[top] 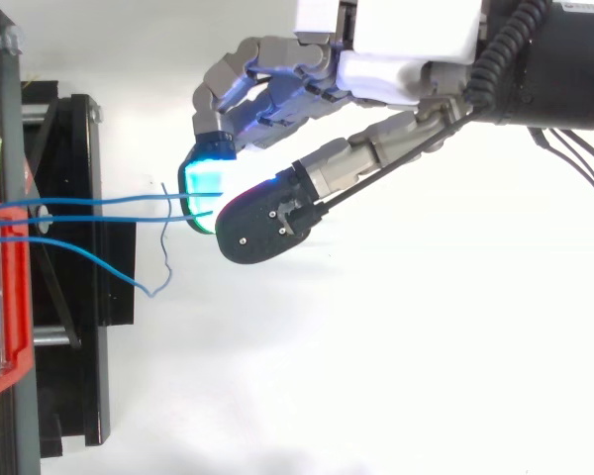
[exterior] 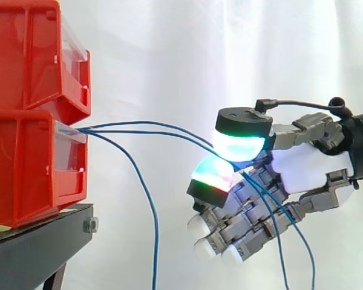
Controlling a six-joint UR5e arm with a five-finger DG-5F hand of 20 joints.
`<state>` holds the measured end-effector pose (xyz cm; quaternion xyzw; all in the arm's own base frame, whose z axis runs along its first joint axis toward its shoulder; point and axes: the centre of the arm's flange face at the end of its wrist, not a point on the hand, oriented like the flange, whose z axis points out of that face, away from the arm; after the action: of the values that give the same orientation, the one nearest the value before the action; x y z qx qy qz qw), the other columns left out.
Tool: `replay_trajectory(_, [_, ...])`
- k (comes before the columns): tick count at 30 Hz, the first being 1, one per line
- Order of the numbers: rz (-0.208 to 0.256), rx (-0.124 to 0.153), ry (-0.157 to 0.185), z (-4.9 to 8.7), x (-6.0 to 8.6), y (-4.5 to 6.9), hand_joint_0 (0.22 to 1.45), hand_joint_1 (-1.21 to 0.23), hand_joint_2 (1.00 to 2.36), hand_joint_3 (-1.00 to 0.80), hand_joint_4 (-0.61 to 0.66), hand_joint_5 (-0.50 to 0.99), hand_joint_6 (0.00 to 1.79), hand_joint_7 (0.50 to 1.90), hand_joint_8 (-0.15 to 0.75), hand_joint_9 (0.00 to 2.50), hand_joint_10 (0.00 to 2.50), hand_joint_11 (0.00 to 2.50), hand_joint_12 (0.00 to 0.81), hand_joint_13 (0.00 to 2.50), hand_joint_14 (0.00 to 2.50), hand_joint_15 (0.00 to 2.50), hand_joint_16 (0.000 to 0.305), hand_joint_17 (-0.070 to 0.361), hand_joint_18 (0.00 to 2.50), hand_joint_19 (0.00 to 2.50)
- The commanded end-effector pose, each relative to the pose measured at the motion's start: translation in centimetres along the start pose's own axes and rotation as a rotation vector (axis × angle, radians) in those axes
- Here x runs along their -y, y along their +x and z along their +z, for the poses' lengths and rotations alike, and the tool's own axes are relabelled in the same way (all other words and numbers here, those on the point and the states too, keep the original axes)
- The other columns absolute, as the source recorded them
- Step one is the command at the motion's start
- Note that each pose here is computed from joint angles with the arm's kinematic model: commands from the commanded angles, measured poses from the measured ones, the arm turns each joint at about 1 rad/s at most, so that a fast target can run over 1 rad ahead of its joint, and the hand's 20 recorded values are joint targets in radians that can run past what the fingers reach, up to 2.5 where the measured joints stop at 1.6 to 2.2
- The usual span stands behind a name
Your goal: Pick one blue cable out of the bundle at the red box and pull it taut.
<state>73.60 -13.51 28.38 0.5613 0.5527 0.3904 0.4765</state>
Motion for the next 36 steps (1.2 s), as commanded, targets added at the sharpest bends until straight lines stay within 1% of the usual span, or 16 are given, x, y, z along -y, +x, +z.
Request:
replay_trajectory(1, [-0.001, -0.001, 0.002, -0.04, -0.27, 0.01, 0.63, -0.81, 1.01, -0.18, 0.04, -0.15, 0.92, 1.01, 0.291, 0.63, 0.01, 0.33, 0.33, 0.54, 0.01, 0.2, 0.047, 0.106, 0.48, 0.18])
replay_trajectory(5, [0.0, -0.001, 0.009, -0.12, -0.19, 0.01, 0.66, -0.84, 1.02, -0.15, 0.04, -0.15, 0.92, 1.1, 0.298, 0.63, 0.01, 0.33, 0.328, 0.55, 0.01, 0.2, 0.047, 0.105, 0.5, 0.17])
replay_trajectory(6, [-0.002, -0.001, 0.011, -0.14, -0.18, 0.01, 0.69, -0.87, 1.02, -0.16, 0.02, -0.15, 0.92, 1.21, 0.298, 0.63, 0.01, 0.34, 0.326, 0.55, 0.01, 0.2, 0.046, 0.103, 0.5, 0.17])
replay_trajectory(8, [-0.001, -0.001, 0.014, -0.17, -0.15, 0.01, 0.72, -0.9, 1.02, -0.2, 0.0, -0.16, 0.93, 1.18, 0.302, 0.63, 0.01, 0.33, 0.33, 0.55, 0.01, 0.2, 0.046, 0.103, 0.5, 0.15])
replay_trajectory(10, [-0.001, -0.001, 0.014, -0.11, -0.12, 0.02, 0.76, -0.94, 1.01, -0.31, 0.01, -0.16, 0.92, 1.24, 0.301, 0.62, 0.01, 0.32, 0.332, 0.54, 0.01, 0.18, 0.046, 0.104, 0.5, 0.13])
replay_trajectory(11, [-0.001, -0.001, 0.015, -0.12, -0.04, 0.02, 0.77, -0.94, 1.01, -0.34, 0.01, -0.16, 0.92, 1.23, 0.299, 0.62, 0.01, 0.32, 0.331, 0.54, 0.01, 0.18, 0.046, 0.103, 0.5, 0.13])
replay_trajectory(13, [-0.001, -0.001, 0.014, -0.17, -0.15, 0.01, 0.8, -0.93, 1.0, -0.5, 0.02, -0.16, 0.91, 1.21, 0.292, 0.63, 0.01, 0.32, 0.333, 0.54, 0.01, 0.16, 0.046, 0.103, 0.51, 0.12])
replay_trajectory(15, [-0.001, -0.001, 0.012, -0.15, -0.22, 0.0, 0.81, -0.93, 1.0, -0.5, 0.03, -0.17, 0.9, 1.22, 0.291, 0.63, 0.01, 0.32, 0.333, 0.53, 0.01, 0.15, 0.046, 0.103, 0.52, 0.09])
replay_trajectory(20, [-0.001, 0.0, 0.016, -0.13, -0.03, -0.09, 0.75, -0.92, 1.0, -0.5, 0.09, -0.16, 0.88, 1.1, 0.268, 0.63, 0.01, 0.32, 0.329, 0.53, 0.01, 0.15, 0.045, 0.101, 0.52, 0.09])
replay_trajectory(21, [-0.001, -0.001, 0.014, -0.11, -0.12, 0.02, 0.71, -0.94, 1.0, -0.5, 0.12, -0.16, 0.87, 1.03, 0.263, 0.64, 0.01, 0.32, 0.327, 0.52, 0.01, 0.16, 0.044, 0.1, 0.51, 0.1])
replay_trajectory(22, [-0.001, -0.001, 0.012, -0.15, -0.22, 0.0, 0.68, -0.95, 1.0, -0.5, 0.13, -0.15, 0.87, 1.01, 0.258, 0.64, 0.01, 0.33, 0.325, 0.52, 0.01, 0.16, 0.044, 0.099, 0.5, 0.11])
replay_trajectory(23, [-0.001, -0.001, 0.014, -0.17, -0.15, 0.01, 0.67, -0.95, 1.0, -0.5, 0.12, -0.14, 0.86, 1.01, 0.259, 0.65, 0.01, 0.33, 0.324, 0.52, 0.01, 0.16, 0.044, 0.099, 0.5, 0.11])
replay_trajectory(25, [-0.001, -0.001, 0.015, -0.12, -0.04, 0.02, 0.59, -0.95, 1.0, -0.5, 0.11, -0.14, 0.86, 1.0, 0.258, 0.66, 0.01, 0.33, 0.326, 0.52, 0.01, 0.16, 0.044, 0.099, 0.5, 0.13])
replay_trajectory(27, [-0.001, 0.0, 0.017, -0.15, -0.02, -0.1, 0.54, -0.95, 1.0, -0.5, 0.12, -0.14, 0.87, 0.99, 0.263, 0.66, 0.01, 0.33, 0.331, 0.52, 0.01, 0.17, 0.045, 0.102, 0.5, 0.13])
replay_trajectory(30, [-0.001, 0.0, 0.02, -0.18, 0.01, -0.1, 0.45, -0.91, 1.0, -0.5, 0.12, -0.14, 0.87, 0.94, 0.29, 0.67, 0.0, 0.33, 0.358, 0.52, 0.01, 0.17, 0.051, 0.115, 0.51, 0.14])
replay_trajectory(36, [-0.001, 0.0, 0.016, -0.2, -0.3, -0.12, 0.42, -0.77, 1.0, -0.5, 0.12, -0.14, 0.87, 0.9, 0.305, 0.68, 0.01, 0.33, 0.377, 0.52, 0.01, 0.18, 0.056, 0.125, 0.5, 0.15])
